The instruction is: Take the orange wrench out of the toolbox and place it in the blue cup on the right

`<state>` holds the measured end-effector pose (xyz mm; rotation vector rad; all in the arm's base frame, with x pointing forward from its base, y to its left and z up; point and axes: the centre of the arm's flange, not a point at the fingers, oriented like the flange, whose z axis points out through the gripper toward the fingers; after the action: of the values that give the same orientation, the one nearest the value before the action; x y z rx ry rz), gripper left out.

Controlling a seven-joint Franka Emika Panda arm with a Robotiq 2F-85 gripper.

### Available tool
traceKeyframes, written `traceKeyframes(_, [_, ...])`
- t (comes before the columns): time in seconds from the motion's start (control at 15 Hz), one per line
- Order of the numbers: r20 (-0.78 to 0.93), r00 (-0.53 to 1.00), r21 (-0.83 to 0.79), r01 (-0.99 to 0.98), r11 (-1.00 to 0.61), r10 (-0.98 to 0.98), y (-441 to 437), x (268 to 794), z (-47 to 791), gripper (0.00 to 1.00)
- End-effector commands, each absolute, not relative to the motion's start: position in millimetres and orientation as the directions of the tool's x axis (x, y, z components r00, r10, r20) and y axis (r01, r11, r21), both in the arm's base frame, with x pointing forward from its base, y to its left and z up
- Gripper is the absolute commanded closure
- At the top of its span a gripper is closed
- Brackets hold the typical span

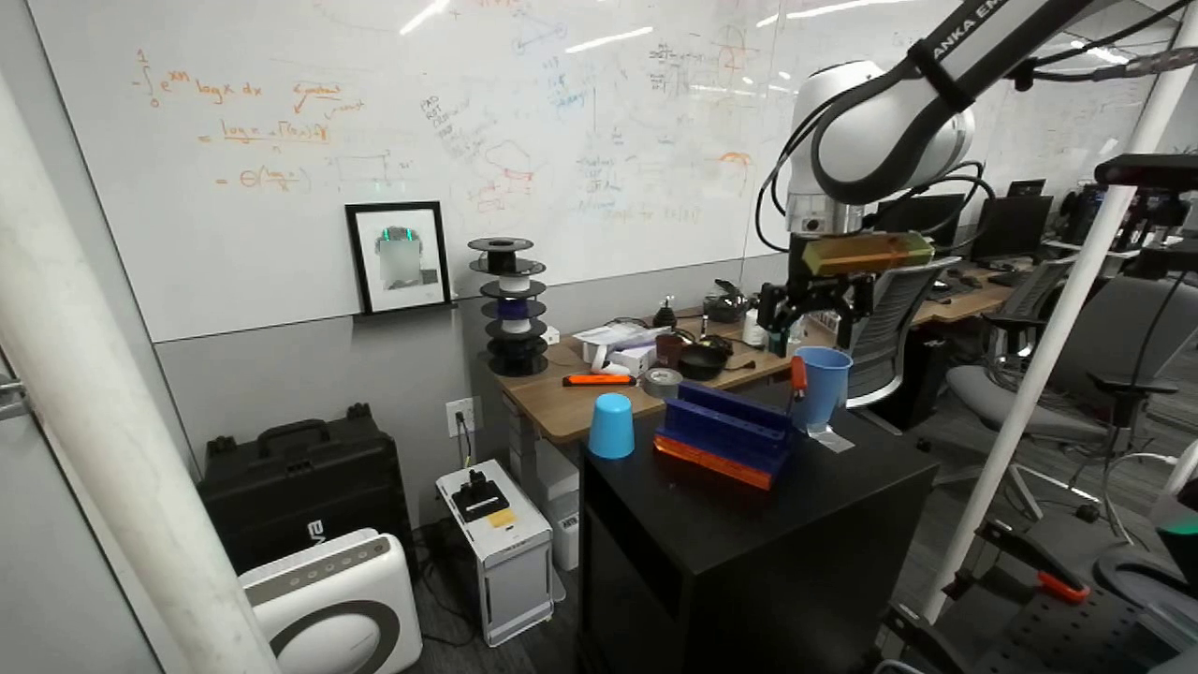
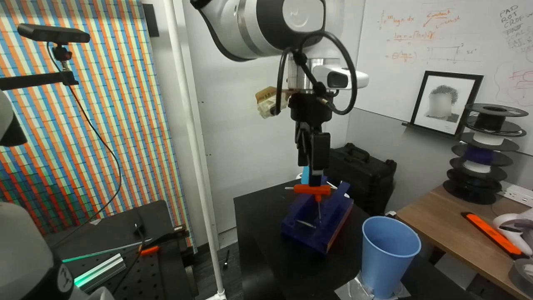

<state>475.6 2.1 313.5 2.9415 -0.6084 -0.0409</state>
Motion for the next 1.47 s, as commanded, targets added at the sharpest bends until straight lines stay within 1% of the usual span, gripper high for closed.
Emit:
traceKeyframes(0.0, [0.047,0.881,0.189,-0.470,-0.862,-0.470,-9.1,480.5,290.8,0.00])
traceKeyframes(0.2, [0.044,0.865,0.200,-0.498,-0.844,-0.500,-21.7,482.1,266.1,0.00])
traceKeyframes(0.27, [0.050,0.863,0.189,-0.502,-0.844,-0.502,-24.2,482.4,261.5,0.25])
traceKeyframes(0.33, [0.069,0.863,0.172,-0.504,-0.846,-0.500,-24.9,483.4,257.9,0.27])
traceKeyframes(0.4, [0.087,0.863,0.150,-0.506,-0.850,-0.498,-25.4,483.9,256.4,0.34])
traceKeyframes(0.47, [0.111,0.862,0.131,-0.507,-0.852,-0.495,-26.0,485.0,255.7,0.44])
traceKeyframes(0.73, [0.191,0.860,0.068,-0.493,-0.867,-0.474,-27.6,487.2,260.7,0.73])
traceKeyframes(0.8, [0.202,0.861,0.062,-0.487,-0.871,-0.467,-26.5,487.1,264.1,0.82])
traceKeyframes(0.93, [0.221,0.863,0.048,-0.475,-0.879,-0.454,-24.0,486.7,268.8,0.96])
traceKeyframes(1.0, [0.227,0.864,0.042,-0.470,-0.882,-0.449,-22.0,486.3,270.9,1.00])
traceKeyframes(1.13, [0.220,0.868,0.034,-0.463,-0.886,-0.445,-19.4,486.2,271.4,1.00])
traceKeyframes(1.2, [0.221,0.866,0.027,-0.465,-0.885,-0.449,-18.9,485.8,271.1,0.74])
traceKeyframes(1.27, [0.220,0.865,0.025,-0.467,-0.884,-0.451,-18.4,484.9,270.7,0.74])
traceKeyframes(1.4, [0.224,0.859,0.025,-0.477,-0.879,-0.460,-16.0,482.3,272.0,0.60])
